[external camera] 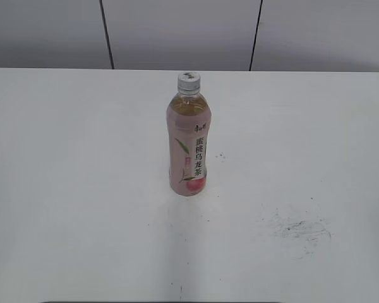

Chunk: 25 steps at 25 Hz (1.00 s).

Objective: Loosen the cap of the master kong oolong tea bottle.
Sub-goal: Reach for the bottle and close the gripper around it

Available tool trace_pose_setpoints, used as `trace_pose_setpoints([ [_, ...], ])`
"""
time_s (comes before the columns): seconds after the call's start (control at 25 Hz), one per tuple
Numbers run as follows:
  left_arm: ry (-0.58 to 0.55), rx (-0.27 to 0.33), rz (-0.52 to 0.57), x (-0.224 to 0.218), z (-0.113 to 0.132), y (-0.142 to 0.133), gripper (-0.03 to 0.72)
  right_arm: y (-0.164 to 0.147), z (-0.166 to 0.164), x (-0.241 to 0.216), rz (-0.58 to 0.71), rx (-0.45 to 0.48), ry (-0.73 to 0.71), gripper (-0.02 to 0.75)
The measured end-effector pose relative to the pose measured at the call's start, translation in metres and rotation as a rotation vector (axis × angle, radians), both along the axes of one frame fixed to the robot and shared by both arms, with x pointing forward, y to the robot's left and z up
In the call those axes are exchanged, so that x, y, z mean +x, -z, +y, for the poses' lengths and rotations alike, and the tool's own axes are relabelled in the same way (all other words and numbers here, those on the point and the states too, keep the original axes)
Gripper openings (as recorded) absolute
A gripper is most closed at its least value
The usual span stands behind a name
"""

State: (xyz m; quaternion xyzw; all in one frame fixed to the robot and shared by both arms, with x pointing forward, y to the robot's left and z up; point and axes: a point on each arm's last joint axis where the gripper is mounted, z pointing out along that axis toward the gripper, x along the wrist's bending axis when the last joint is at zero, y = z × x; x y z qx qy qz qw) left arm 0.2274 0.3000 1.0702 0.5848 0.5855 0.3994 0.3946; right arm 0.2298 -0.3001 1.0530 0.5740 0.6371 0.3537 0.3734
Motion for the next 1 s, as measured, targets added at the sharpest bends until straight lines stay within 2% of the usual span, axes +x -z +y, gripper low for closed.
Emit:
trace_pose_setpoints([
  [1.0, 0.0, 0.0, 0.0, 0.0, 0.0, 0.0, 0.241, 0.0, 0.0, 0.0, 0.0, 0.0, 0.0, 0.554],
])
